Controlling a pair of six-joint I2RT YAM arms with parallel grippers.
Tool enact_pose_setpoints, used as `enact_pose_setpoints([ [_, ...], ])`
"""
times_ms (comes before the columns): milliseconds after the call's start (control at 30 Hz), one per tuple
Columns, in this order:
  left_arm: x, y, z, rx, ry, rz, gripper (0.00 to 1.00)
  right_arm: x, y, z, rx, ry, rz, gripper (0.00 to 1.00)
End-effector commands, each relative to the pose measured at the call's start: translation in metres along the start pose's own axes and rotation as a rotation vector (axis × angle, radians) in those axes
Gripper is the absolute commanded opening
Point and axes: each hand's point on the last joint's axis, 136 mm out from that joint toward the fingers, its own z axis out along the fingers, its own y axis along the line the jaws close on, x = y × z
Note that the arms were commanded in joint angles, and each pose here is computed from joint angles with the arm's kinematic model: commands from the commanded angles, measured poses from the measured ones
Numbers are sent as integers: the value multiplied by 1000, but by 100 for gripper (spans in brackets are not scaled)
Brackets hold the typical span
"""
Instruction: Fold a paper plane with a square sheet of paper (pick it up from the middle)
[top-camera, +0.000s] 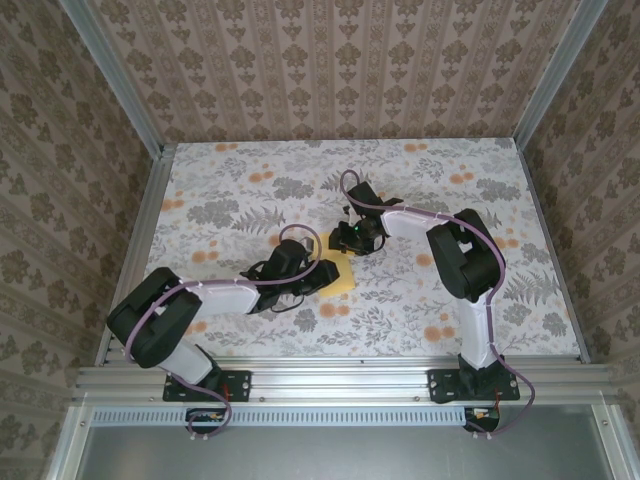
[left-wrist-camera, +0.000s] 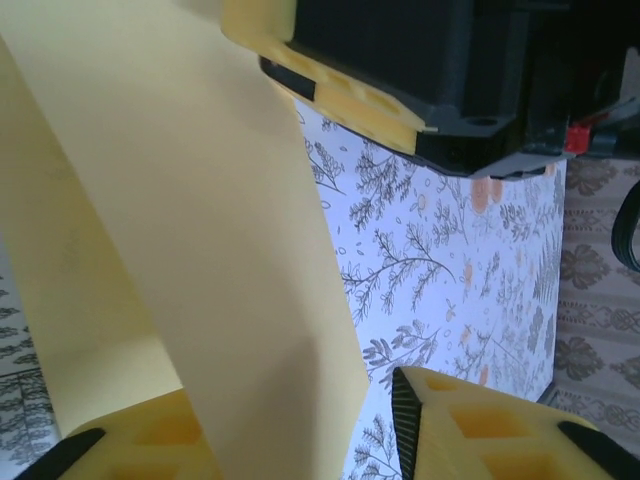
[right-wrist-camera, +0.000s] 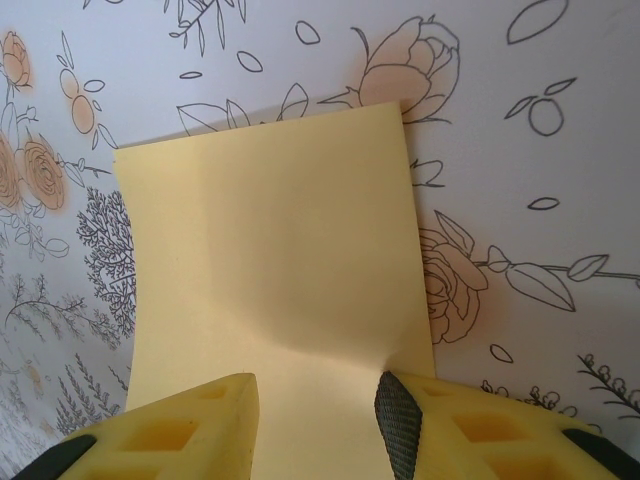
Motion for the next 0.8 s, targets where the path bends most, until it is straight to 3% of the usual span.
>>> enact_pose_setpoints([
  [0, -7, 16, -2, -59, -51, -41, 33, 40, -48, 16, 151, 129, 73, 42],
  [200, -2, 41, -1, -158, -40, -97, 18, 21, -15, -5, 47, 82, 35, 43],
  [433, 1, 57, -3, -241, -14, -108, 11, 2, 33, -50, -117, -22, -43, 44],
  [633, 6, 65, -7, -320, 43, -68, 10, 17, 37, -68, -174, -61, -55, 42],
  [767, 7, 64, -9, -352, 89, -14, 10, 40, 32, -64, -178, -38, -75, 35],
])
